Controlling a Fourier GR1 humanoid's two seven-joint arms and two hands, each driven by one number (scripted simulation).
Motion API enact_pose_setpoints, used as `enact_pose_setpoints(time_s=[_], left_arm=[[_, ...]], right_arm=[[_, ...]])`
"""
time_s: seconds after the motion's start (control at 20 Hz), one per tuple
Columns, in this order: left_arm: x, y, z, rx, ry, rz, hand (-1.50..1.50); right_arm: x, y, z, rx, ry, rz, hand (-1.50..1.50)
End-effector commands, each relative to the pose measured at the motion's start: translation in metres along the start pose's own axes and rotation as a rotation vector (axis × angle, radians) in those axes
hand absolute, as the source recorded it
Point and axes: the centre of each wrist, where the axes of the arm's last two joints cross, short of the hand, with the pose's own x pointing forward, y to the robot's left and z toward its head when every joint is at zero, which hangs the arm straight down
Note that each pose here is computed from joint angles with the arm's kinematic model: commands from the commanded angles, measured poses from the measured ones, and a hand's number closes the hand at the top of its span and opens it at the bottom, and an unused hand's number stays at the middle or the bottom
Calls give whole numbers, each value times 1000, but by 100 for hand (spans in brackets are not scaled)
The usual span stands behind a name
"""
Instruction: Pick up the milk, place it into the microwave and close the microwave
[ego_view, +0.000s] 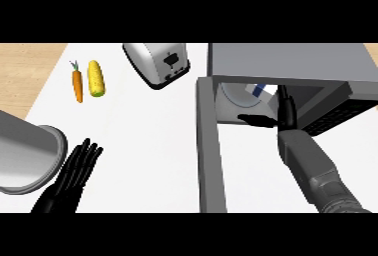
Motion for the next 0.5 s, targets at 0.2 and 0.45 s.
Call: enact_pose_setpoints(time_s=[0.2,0.45], left_arm=[[3,-2,-6,-14,15,4,-150],[-1,-10,-32,-3,16,-4,-150]], right_arm=[[-32,10,61,72,60,-194,-150],[-55,-14,93,92,50,-259,-150]])
